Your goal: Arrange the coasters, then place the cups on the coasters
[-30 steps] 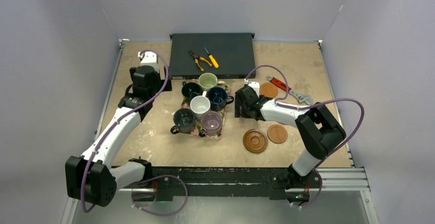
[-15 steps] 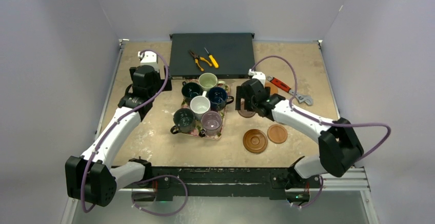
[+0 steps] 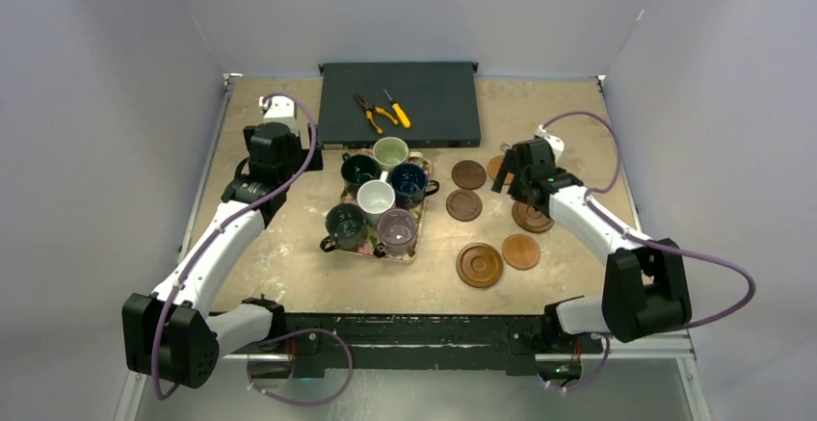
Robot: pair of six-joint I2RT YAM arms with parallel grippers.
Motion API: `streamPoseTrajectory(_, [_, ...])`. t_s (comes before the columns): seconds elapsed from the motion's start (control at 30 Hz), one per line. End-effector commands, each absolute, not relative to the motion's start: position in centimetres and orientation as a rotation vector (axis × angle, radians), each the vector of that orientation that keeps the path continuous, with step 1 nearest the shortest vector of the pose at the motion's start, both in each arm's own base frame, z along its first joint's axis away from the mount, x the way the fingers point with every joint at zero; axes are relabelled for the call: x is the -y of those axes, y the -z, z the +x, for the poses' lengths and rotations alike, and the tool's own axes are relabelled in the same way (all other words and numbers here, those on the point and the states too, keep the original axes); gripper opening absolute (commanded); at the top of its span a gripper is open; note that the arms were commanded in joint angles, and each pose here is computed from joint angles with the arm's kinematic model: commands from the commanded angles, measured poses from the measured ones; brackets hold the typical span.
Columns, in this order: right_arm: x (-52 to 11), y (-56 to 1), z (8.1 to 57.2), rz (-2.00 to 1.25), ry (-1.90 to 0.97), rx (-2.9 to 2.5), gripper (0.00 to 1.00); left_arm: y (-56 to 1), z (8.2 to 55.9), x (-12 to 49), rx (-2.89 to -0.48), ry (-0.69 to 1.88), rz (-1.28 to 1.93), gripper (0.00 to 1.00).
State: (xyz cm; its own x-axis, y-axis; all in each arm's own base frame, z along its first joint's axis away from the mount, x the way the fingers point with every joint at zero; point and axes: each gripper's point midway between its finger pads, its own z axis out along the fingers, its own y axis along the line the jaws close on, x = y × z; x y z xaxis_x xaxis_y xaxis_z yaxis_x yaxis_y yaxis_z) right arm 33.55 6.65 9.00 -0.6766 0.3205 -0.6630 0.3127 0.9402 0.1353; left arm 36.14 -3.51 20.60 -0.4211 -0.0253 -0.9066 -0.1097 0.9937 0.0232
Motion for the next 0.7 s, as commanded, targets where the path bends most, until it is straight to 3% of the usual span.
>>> streamPoseTrajectory(0.0, [-2.9,-8.0,32.6,0.671,-0.072,-2.322,0.98,-23.0,36.8,4.0,-1.943,-0.049,-0.115,0.99])
streamPoseTrajectory(0.37, [2.1,-5.2,30.3,0.988,-0.043,-2.25,0.97,-23.3,36.8,4.3,-1.938,-0.032,-0.109,0.99])
streamPoseTrajectory(0.57, [3.0,-3.7,30.3,1.039,-0.029,-2.254,0.78,-23.6,36.7,4.2,-1.931,-0.034,-0.112,0.99])
streamPoseTrajectory(0.67, [2.8,-2.9,30.3,1.046,-0.039,-2.264,0.75,-23.7,36.6,4.3,-1.928,-0.032,-0.111,0.99])
